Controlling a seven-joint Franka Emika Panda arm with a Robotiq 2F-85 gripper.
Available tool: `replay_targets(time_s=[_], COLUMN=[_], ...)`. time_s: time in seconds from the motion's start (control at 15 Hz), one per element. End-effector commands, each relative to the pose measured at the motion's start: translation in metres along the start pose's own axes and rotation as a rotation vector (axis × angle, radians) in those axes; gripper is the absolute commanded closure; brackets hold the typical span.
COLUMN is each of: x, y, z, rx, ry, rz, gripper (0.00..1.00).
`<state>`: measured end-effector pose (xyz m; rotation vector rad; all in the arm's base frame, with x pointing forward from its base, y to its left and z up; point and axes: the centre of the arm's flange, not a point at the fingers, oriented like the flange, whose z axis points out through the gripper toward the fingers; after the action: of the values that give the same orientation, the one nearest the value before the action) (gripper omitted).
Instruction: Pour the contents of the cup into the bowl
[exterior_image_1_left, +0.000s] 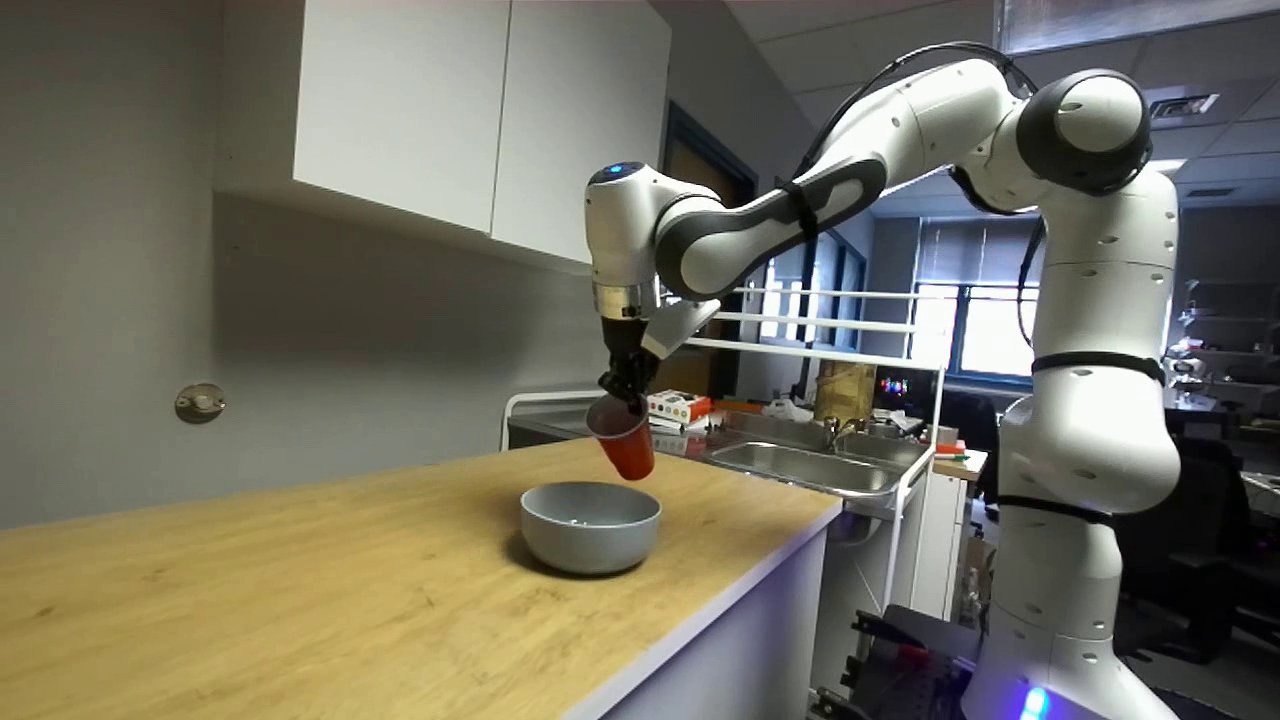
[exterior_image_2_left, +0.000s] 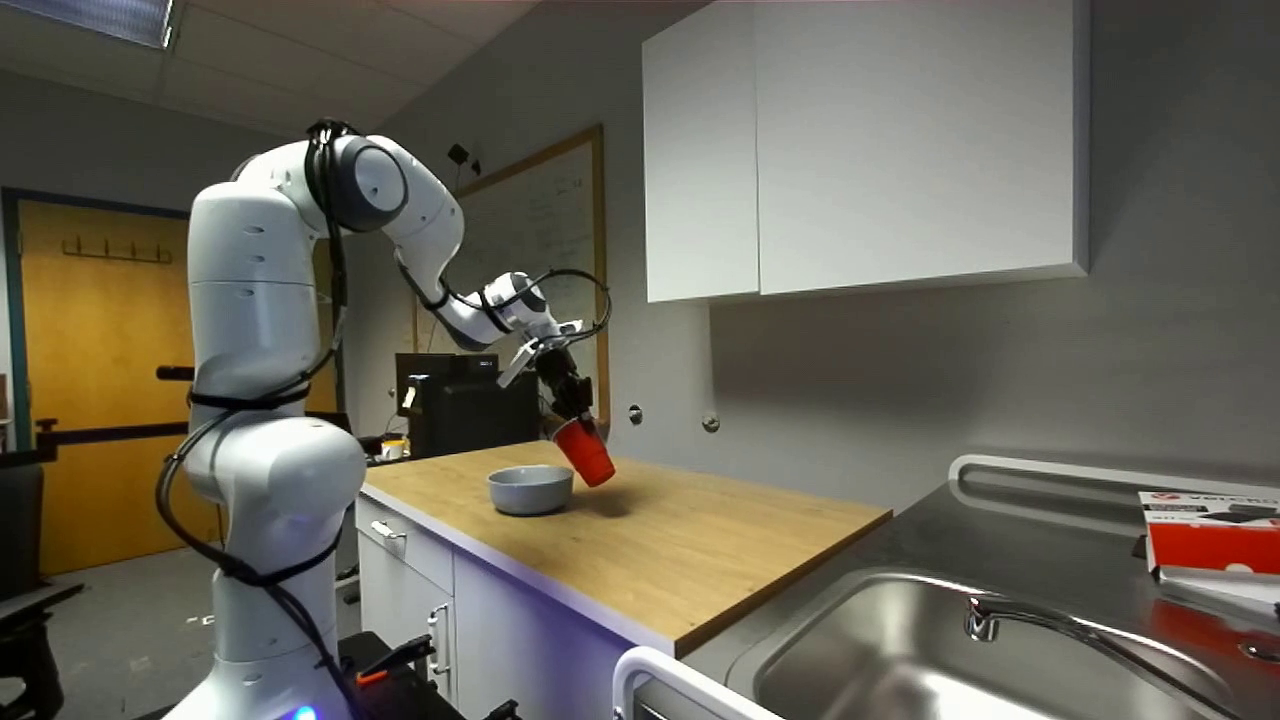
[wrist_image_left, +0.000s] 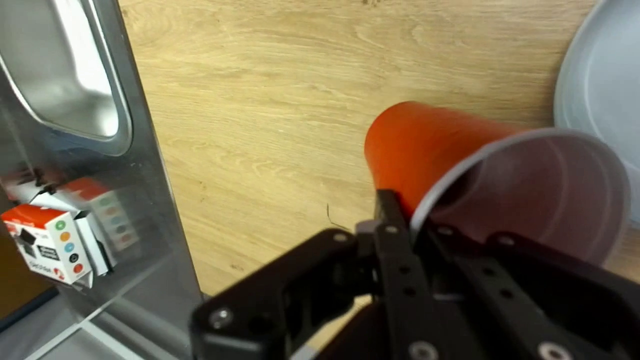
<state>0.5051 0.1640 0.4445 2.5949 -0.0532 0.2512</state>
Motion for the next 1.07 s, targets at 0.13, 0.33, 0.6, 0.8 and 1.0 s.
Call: replay_targets(time_s=[0.13, 0.33, 0.6, 0.8, 1.0], x=[-0.028, -0.043, -0.06, -0.073, -0.086], y=[-0.042, -0.059, -0.076, -0.089, -0.101], z=[-0.01, -0.017, -0.03, -0.038, -0.046], rx=[-0.197, -0.314, -0.448, -0.517, -0.577], ry=[0.089, 0.156, 0.262, 0.317, 0.365], rz=[-0.037, -0.053, -0.052, -0.051, -0.059], gripper=[0.94, 0.95, 0.95, 0.95, 0.95])
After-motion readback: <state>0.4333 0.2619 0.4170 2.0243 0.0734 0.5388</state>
